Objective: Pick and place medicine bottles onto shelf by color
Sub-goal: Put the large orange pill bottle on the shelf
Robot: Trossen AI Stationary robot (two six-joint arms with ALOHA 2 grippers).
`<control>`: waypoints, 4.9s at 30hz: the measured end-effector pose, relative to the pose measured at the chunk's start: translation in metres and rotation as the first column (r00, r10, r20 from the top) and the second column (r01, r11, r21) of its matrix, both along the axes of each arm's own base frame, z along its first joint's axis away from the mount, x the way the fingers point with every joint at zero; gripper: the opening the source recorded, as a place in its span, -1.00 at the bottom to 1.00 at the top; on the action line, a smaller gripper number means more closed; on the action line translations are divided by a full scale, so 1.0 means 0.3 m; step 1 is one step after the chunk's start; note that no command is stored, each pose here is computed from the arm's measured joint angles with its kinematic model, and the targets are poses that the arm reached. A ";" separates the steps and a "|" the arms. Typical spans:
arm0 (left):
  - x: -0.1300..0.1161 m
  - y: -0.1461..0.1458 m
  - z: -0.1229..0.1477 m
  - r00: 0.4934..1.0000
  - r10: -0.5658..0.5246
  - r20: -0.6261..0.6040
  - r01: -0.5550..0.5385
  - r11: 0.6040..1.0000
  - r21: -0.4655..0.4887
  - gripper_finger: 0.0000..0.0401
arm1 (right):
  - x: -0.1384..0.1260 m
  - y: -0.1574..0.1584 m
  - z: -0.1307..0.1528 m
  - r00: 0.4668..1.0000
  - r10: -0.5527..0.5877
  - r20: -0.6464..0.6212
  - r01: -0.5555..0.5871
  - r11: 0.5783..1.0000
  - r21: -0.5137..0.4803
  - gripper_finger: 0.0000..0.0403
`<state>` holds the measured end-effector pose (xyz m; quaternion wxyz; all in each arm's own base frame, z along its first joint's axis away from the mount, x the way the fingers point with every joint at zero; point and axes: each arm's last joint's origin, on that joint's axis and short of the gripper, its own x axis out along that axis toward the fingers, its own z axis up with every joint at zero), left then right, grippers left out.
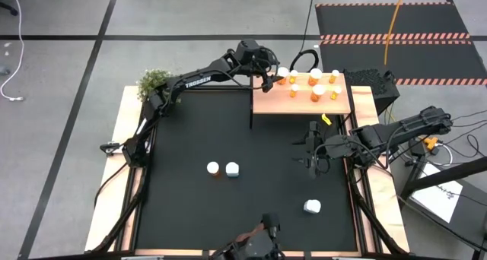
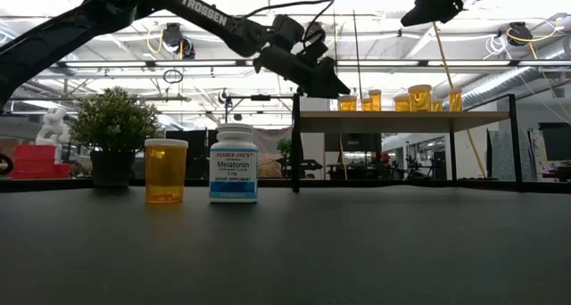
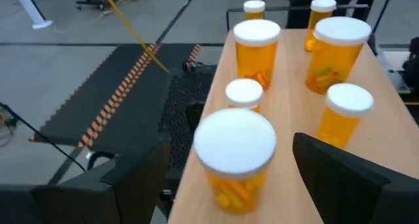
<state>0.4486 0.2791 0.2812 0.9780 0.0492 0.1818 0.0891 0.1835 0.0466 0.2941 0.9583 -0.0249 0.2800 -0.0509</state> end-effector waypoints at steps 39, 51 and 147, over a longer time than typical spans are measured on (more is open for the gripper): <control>0.022 -0.011 -0.045 0.999 -0.016 -0.039 0.016 1.000 0.001 0.10 | 0.000 0.000 0.000 1.000 0.005 -0.002 -0.005 1.000 -0.007 0.18; -0.005 -0.022 -0.016 0.995 0.013 -0.102 -0.010 1.000 0.026 0.11 | -0.001 0.000 -0.002 1.000 -0.002 -0.008 0.003 1.000 0.007 0.18; -0.670 -1.219 -0.169 0.909 0.112 -0.401 -0.177 0.976 -0.127 0.53 | -0.083 0.053 0.078 0.979 0.106 0.176 -0.107 0.994 -0.003 0.18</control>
